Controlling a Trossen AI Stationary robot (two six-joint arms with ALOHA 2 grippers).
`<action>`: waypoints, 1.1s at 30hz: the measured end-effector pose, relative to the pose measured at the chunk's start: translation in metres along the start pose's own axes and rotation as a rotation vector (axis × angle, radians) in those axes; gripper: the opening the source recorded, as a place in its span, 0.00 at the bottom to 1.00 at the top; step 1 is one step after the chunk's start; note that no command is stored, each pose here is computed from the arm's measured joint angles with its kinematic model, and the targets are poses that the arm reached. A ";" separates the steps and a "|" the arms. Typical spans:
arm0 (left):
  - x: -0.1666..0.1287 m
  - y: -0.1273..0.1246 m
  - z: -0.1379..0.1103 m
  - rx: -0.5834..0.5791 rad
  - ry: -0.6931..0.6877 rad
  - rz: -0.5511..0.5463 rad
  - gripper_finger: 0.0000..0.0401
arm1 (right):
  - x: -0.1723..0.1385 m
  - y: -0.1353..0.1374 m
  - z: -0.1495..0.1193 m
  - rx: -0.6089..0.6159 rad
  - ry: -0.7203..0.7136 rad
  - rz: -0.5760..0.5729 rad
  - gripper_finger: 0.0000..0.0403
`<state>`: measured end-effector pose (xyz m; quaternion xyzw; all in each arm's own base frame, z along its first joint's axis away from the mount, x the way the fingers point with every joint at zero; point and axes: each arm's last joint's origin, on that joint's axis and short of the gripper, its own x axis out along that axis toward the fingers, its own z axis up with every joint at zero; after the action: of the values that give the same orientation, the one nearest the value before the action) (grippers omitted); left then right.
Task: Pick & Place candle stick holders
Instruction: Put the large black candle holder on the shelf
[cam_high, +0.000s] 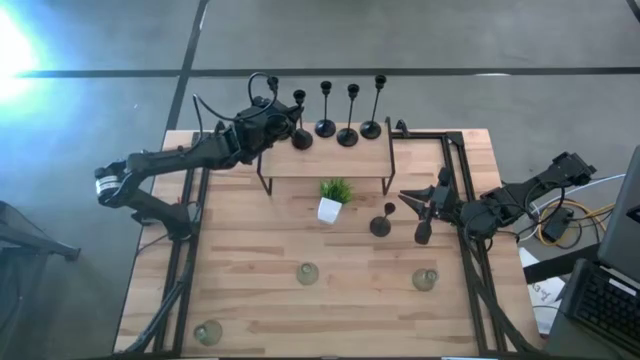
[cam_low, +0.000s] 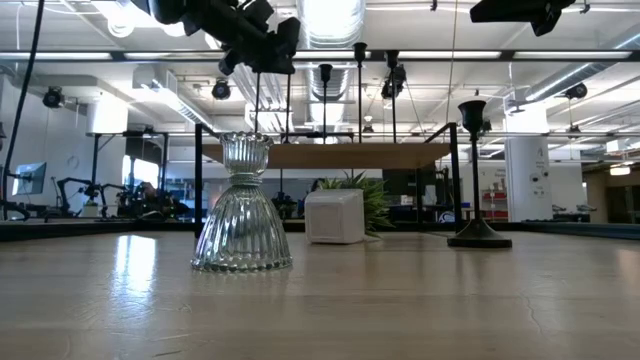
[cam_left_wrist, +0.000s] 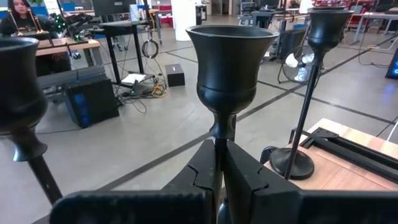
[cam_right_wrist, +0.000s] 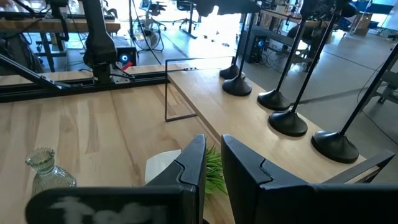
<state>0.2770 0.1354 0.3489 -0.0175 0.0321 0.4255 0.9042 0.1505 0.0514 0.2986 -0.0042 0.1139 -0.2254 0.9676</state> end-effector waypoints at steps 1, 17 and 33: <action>0.000 0.000 0.000 0.000 -0.002 -0.001 0.04 | 0.000 0.000 0.000 0.000 0.000 0.000 0.11; 0.002 0.002 0.000 -0.011 -0.001 -0.026 0.04 | 0.000 0.000 0.000 0.006 0.002 0.011 0.11; 0.002 0.002 0.000 0.012 0.000 -0.058 0.11 | 0.000 0.000 0.000 0.008 0.003 0.016 0.11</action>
<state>0.2766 0.1385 0.3488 -0.0132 0.0341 0.3988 0.9163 0.1507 0.0518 0.2984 0.0009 0.1146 -0.2183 0.9691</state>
